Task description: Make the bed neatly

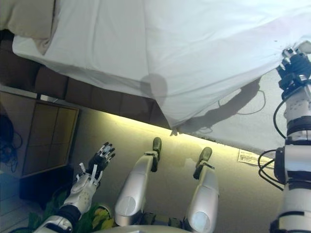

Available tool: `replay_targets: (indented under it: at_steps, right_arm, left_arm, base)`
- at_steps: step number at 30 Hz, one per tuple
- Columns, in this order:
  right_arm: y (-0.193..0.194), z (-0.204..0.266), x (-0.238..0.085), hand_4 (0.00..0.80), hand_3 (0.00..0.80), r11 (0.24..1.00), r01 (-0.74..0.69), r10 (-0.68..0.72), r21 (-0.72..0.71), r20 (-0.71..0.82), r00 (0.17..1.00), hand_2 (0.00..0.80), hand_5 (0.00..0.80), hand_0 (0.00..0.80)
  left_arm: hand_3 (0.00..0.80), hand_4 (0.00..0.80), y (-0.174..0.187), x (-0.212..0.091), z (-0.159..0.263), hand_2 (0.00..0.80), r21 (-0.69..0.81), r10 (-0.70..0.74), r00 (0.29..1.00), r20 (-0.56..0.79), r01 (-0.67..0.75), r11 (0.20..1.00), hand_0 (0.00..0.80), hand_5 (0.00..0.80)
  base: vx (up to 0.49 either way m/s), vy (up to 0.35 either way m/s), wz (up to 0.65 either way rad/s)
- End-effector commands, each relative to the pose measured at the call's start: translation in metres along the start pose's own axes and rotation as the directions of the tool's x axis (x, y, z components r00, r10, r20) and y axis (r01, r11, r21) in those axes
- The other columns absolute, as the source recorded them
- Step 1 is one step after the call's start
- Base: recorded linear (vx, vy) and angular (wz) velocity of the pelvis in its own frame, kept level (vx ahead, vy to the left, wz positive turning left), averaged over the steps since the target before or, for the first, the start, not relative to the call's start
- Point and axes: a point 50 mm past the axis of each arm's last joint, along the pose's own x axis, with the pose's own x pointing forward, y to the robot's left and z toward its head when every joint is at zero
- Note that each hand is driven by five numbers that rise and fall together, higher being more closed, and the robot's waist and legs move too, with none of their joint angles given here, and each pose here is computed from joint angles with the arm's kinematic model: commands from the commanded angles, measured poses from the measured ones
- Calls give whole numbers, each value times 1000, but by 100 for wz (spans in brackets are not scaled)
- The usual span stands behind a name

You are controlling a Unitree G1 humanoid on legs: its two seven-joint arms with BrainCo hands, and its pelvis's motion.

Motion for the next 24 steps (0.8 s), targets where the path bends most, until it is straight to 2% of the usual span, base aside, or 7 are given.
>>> replay_targets:
  at_steps: [1, 8, 13, 19, 24]
  right_arm:
    - [25, 38, 2, 800, 800, 982, -187, 188, -24, 142, 972, 800, 800, 800]
    - [40, -8, 2, 800, 800, 950, -289, 283, 117, 65, 957, 800, 800, 800]
    - [59, -36, 3, 800, 800, 931, -314, 319, 185, 1, 948, 800, 800, 800]
    - [80, -63, 4, 800, 800, 918, -316, 342, 241, -74, 937, 800, 800, 800]
    - [97, -75, 5, 800, 800, 912, -325, 359, 251, -104, 927, 800, 800, 800]
  left_arm:
    - [0, 0, 3, 5, 43, 0, -18, -2, 979, 203, 6, 1000, 0, 0]
    - [0, 0, -29, 24, 94, 0, -26, -109, 930, 351, 126, 992, 0, 0]
    - [0, 0, -54, 37, 99, 0, -59, -178, 929, 326, 207, 976, 0, 0]
    - [0, 0, -87, 48, 60, 0, -123, -282, 954, 100, 293, 948, 0, 0]
    - [0, 0, -112, 51, 19, 0, -259, -352, 921, -170, 303, 917, 0, 0]
  base:
    - [2, -32, -1]
    - [-5, -59, -1]
    - [46, -54, -2]
    - [83, -7, -2]
    - [32, 9, -1]
